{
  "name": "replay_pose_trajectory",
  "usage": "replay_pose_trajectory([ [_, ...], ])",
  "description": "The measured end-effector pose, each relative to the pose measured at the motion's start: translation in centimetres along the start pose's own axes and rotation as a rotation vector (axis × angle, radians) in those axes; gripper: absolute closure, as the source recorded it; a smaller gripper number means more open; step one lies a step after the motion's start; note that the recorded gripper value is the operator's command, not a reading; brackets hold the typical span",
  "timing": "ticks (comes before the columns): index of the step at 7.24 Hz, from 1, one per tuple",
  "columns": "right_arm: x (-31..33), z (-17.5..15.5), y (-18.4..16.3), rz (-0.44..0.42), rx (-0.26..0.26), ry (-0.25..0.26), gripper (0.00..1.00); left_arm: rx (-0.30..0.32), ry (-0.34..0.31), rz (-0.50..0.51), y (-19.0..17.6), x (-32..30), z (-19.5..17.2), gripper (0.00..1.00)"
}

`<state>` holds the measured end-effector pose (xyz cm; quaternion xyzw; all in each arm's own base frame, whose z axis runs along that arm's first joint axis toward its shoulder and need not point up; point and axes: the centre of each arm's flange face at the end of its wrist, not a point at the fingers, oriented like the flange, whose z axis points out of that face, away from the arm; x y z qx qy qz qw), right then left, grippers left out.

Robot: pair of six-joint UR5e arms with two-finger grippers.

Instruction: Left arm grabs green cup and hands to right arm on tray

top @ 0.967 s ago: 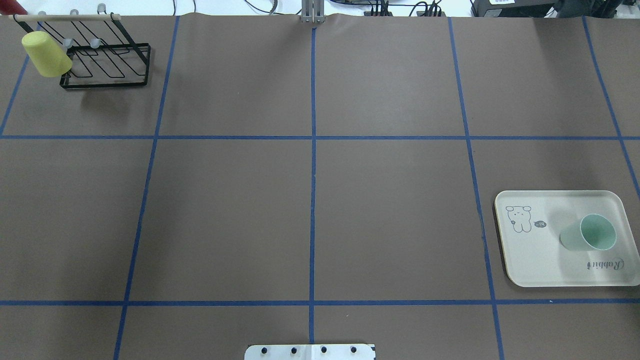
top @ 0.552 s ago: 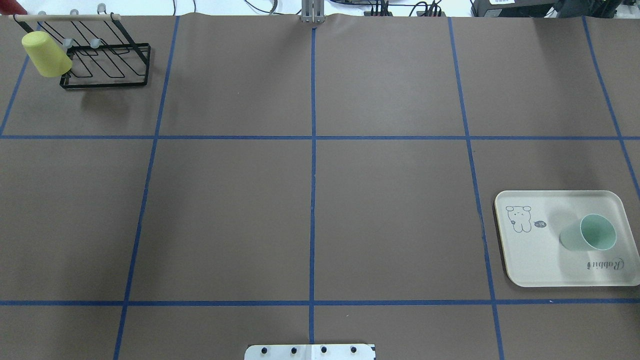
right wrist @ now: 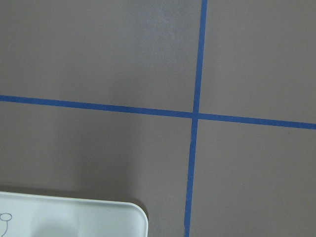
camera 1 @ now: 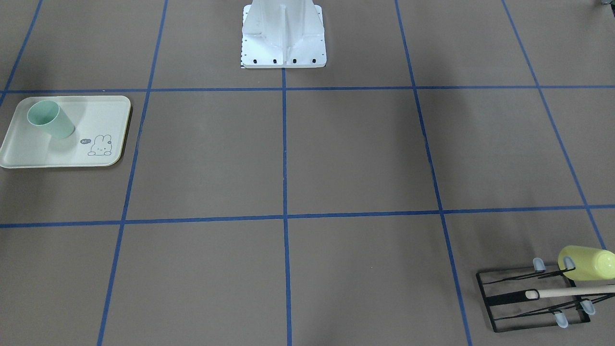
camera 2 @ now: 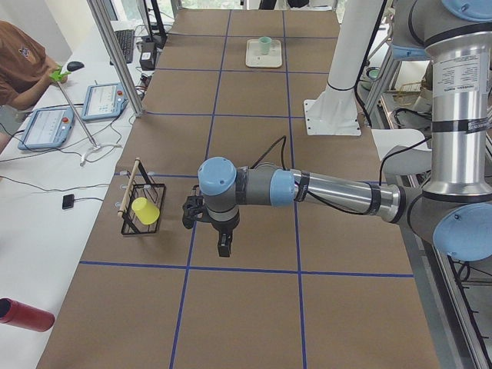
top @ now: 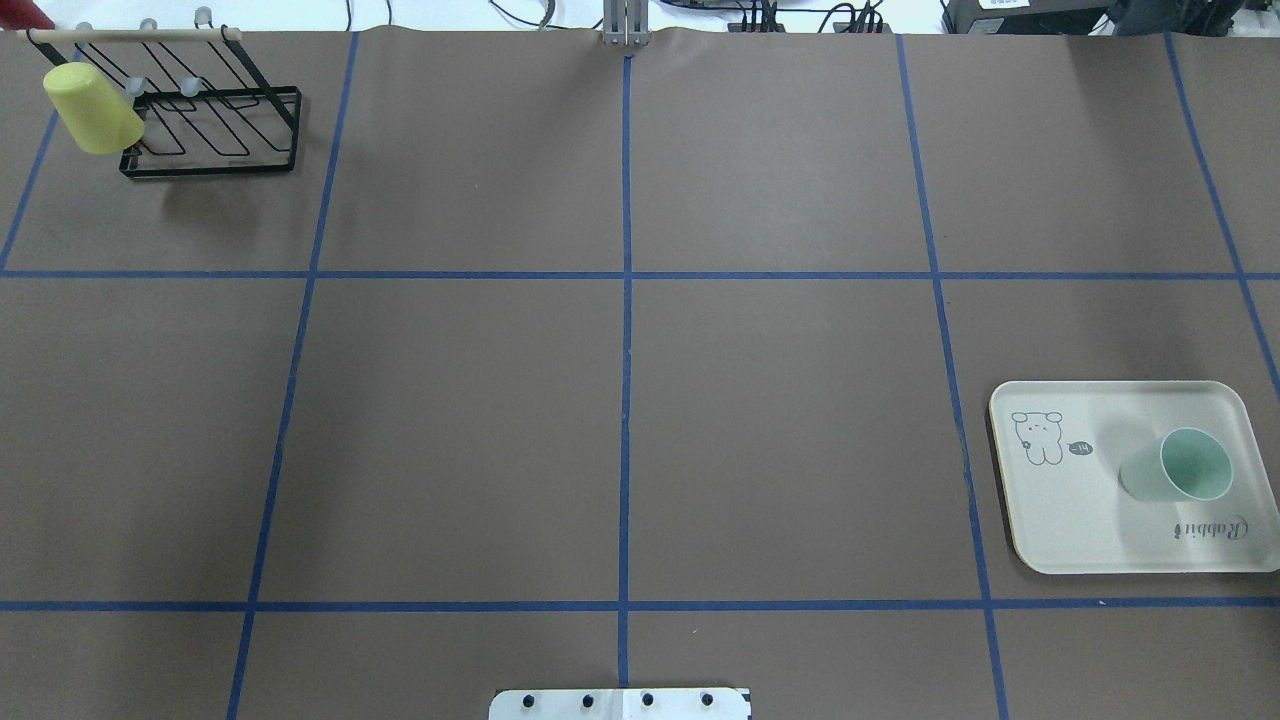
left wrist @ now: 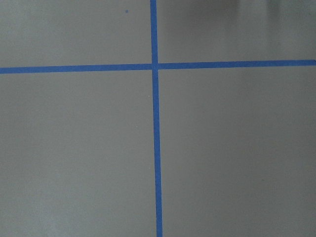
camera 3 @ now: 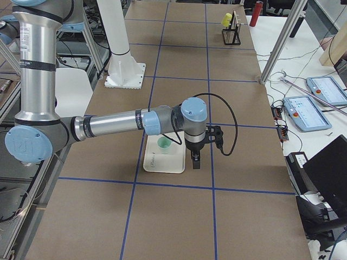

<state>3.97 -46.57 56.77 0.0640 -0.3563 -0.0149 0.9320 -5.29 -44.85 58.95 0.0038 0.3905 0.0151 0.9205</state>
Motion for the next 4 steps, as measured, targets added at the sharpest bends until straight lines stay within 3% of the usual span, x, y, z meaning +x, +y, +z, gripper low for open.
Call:
replay_pose_trajectory([
  [4,0.06,0.05,0.08,0.001,-0.001,0.001,0.01,-0.002,-0.003,-0.002,0.22,-0.15,0.12,0.0],
])
